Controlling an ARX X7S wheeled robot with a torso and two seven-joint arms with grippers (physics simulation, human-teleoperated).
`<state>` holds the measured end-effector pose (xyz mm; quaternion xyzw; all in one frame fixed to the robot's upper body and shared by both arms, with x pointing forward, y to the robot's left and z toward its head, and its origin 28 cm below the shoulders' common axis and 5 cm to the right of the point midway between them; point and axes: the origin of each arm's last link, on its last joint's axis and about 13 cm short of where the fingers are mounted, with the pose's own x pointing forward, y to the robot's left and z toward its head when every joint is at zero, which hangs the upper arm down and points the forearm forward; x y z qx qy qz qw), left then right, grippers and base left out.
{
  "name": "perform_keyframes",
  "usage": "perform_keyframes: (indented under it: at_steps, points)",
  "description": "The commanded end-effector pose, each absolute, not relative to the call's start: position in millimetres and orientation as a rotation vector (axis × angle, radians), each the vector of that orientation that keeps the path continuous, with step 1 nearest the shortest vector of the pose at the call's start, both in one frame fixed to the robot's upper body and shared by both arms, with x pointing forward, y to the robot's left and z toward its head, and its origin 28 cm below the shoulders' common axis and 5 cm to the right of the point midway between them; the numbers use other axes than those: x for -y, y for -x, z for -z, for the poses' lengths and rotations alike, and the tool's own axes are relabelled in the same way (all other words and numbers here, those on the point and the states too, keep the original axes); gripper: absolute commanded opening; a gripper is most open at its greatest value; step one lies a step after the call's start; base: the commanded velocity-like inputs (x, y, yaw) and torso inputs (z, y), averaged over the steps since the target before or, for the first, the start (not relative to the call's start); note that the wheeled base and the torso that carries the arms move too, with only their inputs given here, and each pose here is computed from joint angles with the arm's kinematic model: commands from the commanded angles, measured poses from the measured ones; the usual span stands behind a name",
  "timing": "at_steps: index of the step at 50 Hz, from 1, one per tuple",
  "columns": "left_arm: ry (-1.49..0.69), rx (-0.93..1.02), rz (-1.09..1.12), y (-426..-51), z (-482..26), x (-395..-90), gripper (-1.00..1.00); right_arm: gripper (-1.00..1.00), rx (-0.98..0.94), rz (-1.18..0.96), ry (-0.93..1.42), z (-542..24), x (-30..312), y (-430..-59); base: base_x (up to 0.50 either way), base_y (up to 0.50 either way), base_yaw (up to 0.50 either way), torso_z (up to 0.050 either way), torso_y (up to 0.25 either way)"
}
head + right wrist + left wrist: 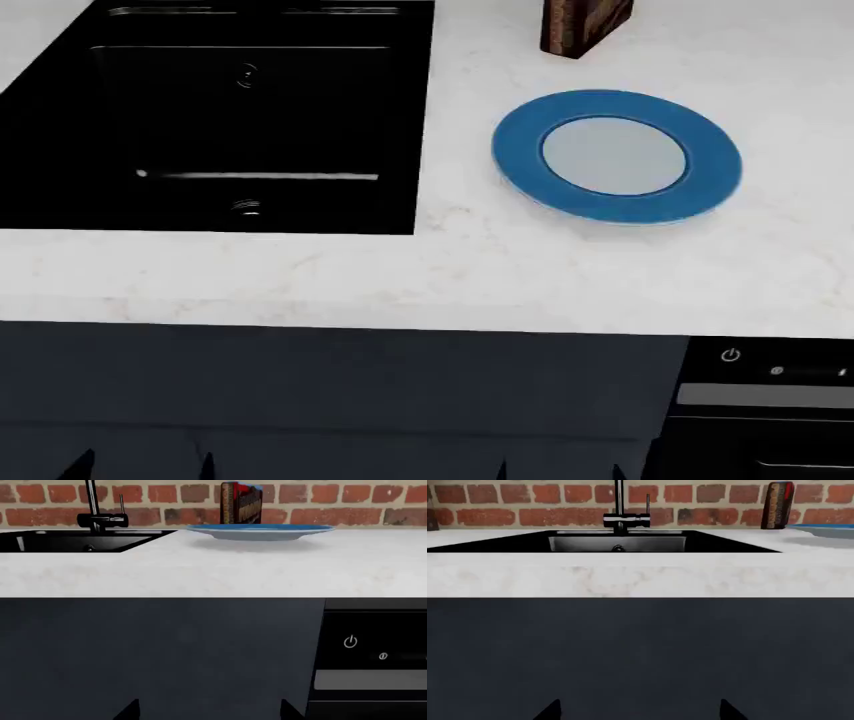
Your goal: Pick the tangerine from the sink and place it on the plate located on the counter
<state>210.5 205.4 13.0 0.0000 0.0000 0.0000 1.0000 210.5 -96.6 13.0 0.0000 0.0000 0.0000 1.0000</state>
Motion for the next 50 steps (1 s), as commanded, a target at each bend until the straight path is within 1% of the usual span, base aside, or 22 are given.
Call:
perform_keyframes:
  at_steps: [1,7,12,36,50]
  points:
    - [0.0,0.0,0.0,-210,-13,-206,1.0,1.0,0.0,0.0,0.0,-14,96,-211,0.0,0.0,0.0,0.0,0.0]
    - [-0.005,-0.006,0.007,-207,-18,-204,1.0,1.0,-0.008,0.0,-0.003,-11,96,-211,0.0,0.0,0.0,0.0,0.0]
    - [0.038,-0.013,0.03,-204,-23,-202,1.0,1.0,-0.011,0.001,-0.004,-10,96,-211,0.0,0.0,0.0,0.0,0.0]
    - [0.017,-0.008,0.044,-203,-24,-201,1.0,1.0,-0.033,0.007,-0.026,-6,96,-210,0.0,0.0,0.0,0.05,0.026]
    - [0.046,-0.017,0.052,-201,-27,-202,1.0,1.0,-0.025,0.013,-0.031,-10,95,-211,0.0,0.0,0.0,0.05,0.024]
